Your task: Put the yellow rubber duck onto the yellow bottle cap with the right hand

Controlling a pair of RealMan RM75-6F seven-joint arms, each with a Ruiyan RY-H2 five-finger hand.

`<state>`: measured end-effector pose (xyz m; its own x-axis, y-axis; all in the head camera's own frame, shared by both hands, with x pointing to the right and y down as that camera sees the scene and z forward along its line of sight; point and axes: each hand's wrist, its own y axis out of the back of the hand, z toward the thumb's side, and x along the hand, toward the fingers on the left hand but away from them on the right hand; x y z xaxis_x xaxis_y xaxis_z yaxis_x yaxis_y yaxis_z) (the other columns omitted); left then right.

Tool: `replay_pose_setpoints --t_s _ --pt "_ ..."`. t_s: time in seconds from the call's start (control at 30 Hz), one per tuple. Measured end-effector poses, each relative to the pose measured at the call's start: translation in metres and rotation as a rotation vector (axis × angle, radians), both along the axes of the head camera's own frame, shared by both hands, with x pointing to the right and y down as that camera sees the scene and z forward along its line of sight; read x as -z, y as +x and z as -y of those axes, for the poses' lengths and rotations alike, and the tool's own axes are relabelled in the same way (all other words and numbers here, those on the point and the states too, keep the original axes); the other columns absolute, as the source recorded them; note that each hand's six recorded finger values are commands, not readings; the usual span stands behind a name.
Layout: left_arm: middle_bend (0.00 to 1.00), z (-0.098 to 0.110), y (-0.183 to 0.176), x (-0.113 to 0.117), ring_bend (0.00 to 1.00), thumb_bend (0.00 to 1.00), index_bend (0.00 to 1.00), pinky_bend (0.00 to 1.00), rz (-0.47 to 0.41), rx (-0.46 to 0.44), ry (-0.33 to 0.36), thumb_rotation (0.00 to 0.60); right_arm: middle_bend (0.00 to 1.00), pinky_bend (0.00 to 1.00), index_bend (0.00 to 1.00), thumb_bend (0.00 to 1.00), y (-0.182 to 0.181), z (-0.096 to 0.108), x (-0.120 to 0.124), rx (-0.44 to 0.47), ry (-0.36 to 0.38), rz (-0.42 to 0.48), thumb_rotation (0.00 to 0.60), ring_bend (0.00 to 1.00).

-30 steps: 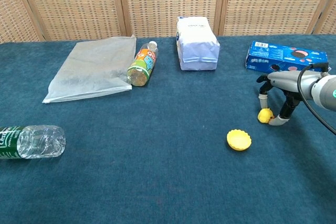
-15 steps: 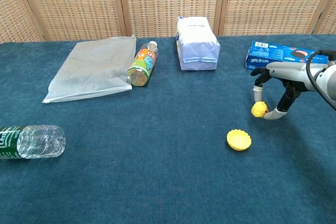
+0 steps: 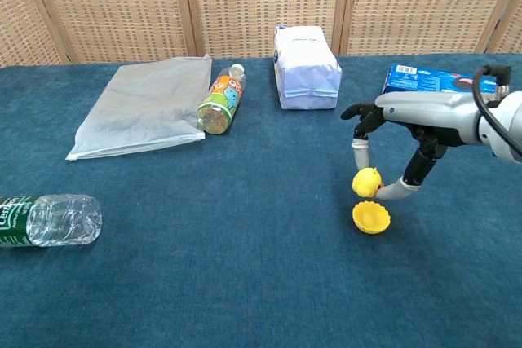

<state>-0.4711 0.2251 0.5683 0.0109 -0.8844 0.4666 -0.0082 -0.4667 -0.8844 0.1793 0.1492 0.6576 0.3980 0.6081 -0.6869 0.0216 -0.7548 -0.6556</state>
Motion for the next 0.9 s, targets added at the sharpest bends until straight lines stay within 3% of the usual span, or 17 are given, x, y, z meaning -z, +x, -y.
replay_pose_setpoints --t_s 0.27,0.47,0.9 --pt "0.0 -0.001 0.001 0.001 0.0 0.0 0.0 0.0 -0.008 -0.005 -0.003 0.6 0.0 0.0 0.59 0.29 -0.019 -0.01 -0.012 0.067 0.028 -0.059 0.6 0.0" --pt "0.0 -0.001 0.0 0.001 0.0 0.0 0.0 0.0 -0.017 -0.003 -0.005 0.6 0.0 0.0 0.59 0.29 -0.014 -0.013 -0.021 0.073 0.039 -0.122 0.6 0.0" --pt "0.0 -0.002 0.001 0.001 0.0 0.0 0.0 0.0 -0.021 -0.007 -0.009 0.6 0.0 0.0 0.57 0.28 -0.007 -0.017 -0.032 0.082 0.041 -0.16 0.6 0.0"
